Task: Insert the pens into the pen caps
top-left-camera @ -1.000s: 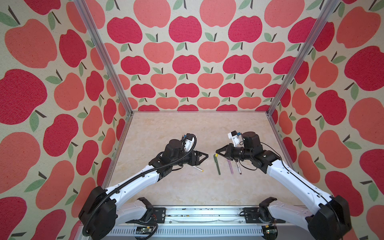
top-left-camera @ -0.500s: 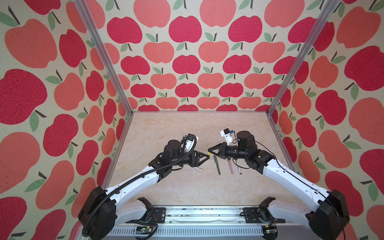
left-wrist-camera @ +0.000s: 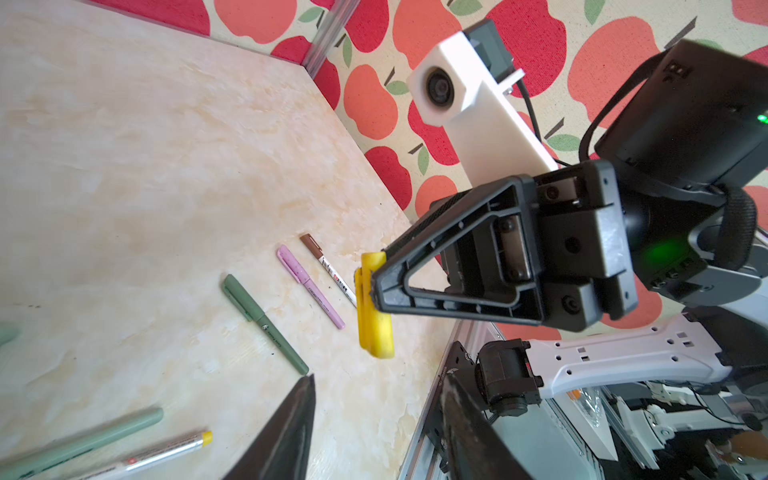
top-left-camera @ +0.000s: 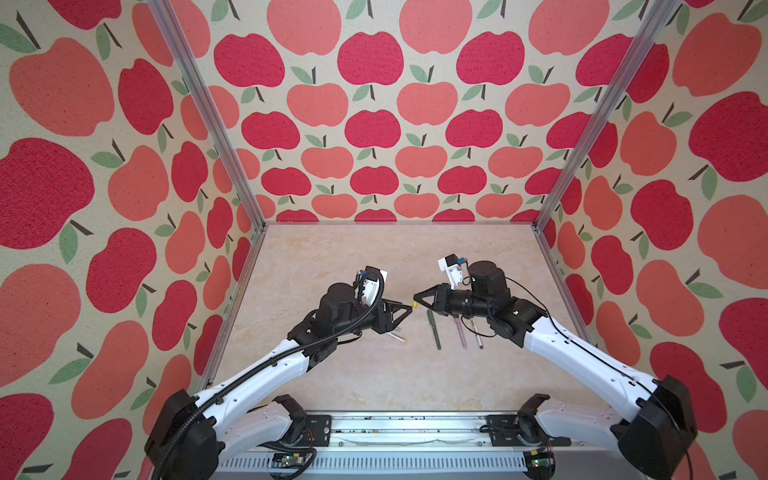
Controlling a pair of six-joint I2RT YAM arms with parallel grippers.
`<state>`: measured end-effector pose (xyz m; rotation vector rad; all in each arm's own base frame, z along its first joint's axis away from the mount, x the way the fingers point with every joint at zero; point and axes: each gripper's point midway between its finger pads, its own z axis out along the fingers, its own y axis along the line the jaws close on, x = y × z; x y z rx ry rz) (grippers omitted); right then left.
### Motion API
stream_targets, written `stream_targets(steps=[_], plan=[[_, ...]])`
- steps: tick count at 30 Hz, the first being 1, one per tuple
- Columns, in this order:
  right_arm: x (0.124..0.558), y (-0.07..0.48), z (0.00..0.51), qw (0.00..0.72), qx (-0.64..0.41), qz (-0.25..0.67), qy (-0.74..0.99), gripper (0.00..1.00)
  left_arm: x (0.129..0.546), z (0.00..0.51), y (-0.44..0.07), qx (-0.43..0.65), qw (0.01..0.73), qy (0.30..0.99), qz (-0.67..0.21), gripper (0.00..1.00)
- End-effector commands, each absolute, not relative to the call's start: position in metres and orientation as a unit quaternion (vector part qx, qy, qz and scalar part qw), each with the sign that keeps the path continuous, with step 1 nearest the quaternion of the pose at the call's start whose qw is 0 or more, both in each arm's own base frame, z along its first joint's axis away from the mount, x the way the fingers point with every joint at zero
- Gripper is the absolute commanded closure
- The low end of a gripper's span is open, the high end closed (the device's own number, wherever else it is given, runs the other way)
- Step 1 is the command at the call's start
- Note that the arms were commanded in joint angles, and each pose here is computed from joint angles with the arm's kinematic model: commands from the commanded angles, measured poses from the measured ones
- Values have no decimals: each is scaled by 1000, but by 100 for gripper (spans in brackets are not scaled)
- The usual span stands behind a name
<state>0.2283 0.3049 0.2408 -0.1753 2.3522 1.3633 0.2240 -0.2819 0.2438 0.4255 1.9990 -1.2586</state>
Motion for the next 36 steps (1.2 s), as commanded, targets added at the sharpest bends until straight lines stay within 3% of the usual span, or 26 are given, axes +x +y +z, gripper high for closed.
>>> stream_targets(steps=[1, 6, 11, 16, 24, 36], plan=[[234, 290, 208, 205, -86, 393, 892, 88, 227, 204, -242, 76, 350, 840, -408, 47], [235, 288, 155, 144, -119, 316, 930, 88, 222, 164, -178, -85, 327, 885, -320, 44], [237, 282, 102, 79, -156, 221, 959, 88, 219, 148, -142, -161, 316, 891, -284, 42], [240, 292, 73, 49, -201, 164, 965, 88, 220, 144, -132, -179, 297, 892, -289, 37], [243, 300, 42, 25, -256, 76, 963, 84, 221, 143, -121, -203, 296, 882, -306, 19], [249, 308, 36, 35, -258, 68, 963, 73, 223, 142, -113, -219, 289, 874, -323, 17]])
